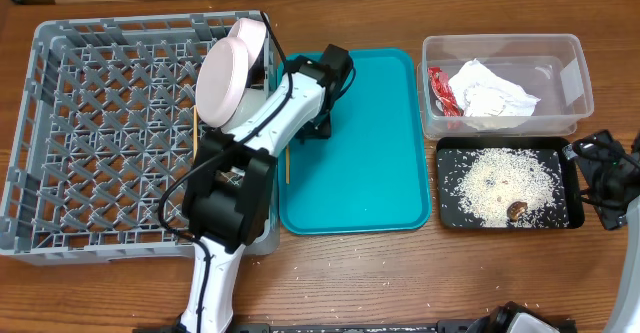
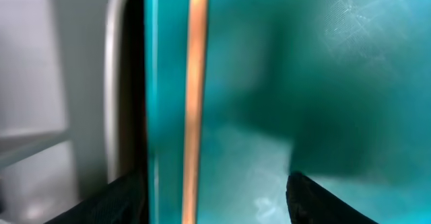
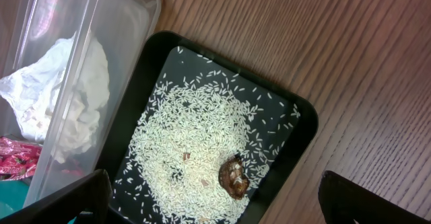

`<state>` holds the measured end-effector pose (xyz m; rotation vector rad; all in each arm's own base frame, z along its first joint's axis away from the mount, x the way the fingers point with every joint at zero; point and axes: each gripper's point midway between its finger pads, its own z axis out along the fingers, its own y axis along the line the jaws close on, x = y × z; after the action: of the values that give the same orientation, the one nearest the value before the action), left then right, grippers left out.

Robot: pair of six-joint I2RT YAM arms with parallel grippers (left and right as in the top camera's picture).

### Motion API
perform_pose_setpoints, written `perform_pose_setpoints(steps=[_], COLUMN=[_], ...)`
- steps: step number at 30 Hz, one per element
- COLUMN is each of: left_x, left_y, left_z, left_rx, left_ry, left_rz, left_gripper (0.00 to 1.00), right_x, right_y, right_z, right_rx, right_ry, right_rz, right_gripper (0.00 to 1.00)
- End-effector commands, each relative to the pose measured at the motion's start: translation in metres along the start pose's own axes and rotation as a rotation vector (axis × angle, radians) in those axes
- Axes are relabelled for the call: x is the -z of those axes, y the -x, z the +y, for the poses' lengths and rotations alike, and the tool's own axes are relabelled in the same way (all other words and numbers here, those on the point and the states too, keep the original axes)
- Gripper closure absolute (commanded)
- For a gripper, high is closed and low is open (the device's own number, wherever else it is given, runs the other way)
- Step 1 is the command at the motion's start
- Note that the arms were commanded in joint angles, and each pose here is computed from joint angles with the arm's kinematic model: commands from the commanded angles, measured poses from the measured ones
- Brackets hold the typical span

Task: Sort waste into correct bins and load items into the dishwasher
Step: 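Move the left gripper back to the tray and grasp the second chopstick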

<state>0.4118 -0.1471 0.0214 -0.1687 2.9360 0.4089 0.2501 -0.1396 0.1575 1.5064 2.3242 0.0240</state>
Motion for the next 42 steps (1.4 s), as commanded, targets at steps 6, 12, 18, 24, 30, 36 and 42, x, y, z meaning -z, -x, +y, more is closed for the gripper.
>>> perform_pose_setpoints(steps=[6,12,18,24,30,36,42], left_x=[-0.014,-0.015,-0.034,-0.056,-0.06,-0.061,-0.073], left_y=[0.004,0.005,-0.011,-0.032,-0.036,-0.04,-0.046], left_z=[-0.01,-0.013,-0.016,-0.015,-0.01,0.014,0.007], left_rx=[-0.016,-0.018,-0.021,-0.027,-0.029,0.057,0.071], left_ry=[-0.048,-0.068,-0.085,-0.087,-0.067,0.058,0.019], left_rz=[0.013,0.012,0.046,0.082,0.094,0.09,0.083], left_gripper=[0.32,0.32,0.33,0.33,0.36,0.39,0.33], right_x=[0.003,0.003,0.003,0.003,0.003,0.003,0.003], right_y=[0.004,0.004,0.004,0.004,0.004,0.004,0.004], right_z=[0.002,0.002,0.002,0.002,0.002,0.002,0.002], right_rx=[0.003,0.003,0.003,0.003,0.003,0.003,0.003], right_ry=[0.011,0.011,0.011,0.011,0.011,0.011,0.011], right_rz=[-0.015,-0.015,-0.015,-0.015,-0.015,-0.015,-0.015], right_gripper=[0.0,0.0,0.0,0.0,0.0,0.0,0.0])
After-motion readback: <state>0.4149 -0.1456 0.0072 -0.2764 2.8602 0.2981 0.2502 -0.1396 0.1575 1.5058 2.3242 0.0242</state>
